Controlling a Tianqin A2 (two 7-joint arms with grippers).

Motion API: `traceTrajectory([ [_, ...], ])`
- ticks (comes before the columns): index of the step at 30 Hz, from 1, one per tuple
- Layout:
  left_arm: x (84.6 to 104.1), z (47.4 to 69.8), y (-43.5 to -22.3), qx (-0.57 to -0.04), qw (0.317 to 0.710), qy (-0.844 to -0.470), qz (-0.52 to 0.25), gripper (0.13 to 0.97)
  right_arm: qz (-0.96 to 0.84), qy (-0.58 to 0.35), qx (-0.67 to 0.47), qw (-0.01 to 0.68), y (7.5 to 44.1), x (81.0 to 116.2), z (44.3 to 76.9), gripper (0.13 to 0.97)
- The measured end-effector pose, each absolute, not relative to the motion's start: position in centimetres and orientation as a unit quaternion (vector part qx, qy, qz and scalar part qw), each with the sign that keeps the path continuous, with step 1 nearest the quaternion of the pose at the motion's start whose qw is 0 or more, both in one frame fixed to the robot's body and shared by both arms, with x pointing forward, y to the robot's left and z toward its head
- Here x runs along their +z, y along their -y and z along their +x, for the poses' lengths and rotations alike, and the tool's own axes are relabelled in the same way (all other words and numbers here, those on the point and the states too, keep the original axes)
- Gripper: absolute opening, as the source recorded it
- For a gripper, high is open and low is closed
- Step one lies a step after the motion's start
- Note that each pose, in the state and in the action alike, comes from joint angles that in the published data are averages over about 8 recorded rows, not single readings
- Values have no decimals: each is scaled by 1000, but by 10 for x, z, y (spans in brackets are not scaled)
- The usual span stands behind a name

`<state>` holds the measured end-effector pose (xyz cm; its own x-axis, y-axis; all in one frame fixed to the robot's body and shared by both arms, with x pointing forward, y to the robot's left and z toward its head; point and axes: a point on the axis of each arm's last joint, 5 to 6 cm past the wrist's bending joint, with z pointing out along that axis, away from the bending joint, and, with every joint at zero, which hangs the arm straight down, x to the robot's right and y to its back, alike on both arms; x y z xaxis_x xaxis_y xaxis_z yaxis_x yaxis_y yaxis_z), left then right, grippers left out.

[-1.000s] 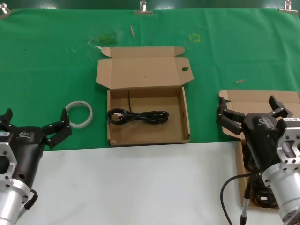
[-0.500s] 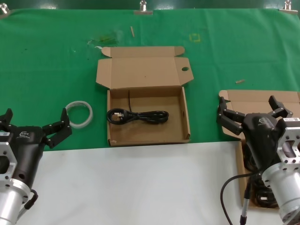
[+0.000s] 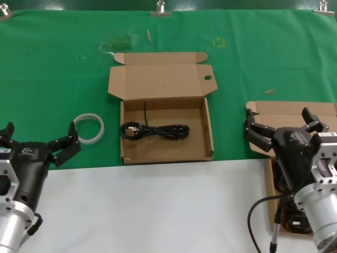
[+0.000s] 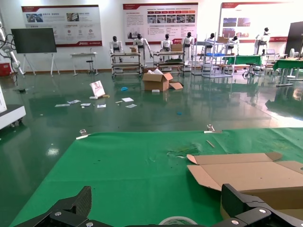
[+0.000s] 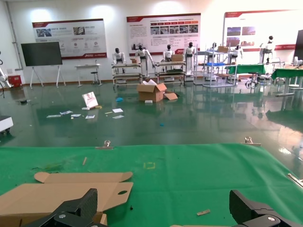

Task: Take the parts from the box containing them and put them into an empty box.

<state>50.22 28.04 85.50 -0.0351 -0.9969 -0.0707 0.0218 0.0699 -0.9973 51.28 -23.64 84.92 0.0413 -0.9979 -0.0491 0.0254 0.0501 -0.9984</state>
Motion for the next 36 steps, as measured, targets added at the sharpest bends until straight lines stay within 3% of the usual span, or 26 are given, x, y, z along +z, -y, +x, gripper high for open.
traceTrajectory([
  [36, 855, 502, -280, -496, 513, -521, -468, 966, -491, -495, -484, 529, 236, 849, 513, 966],
])
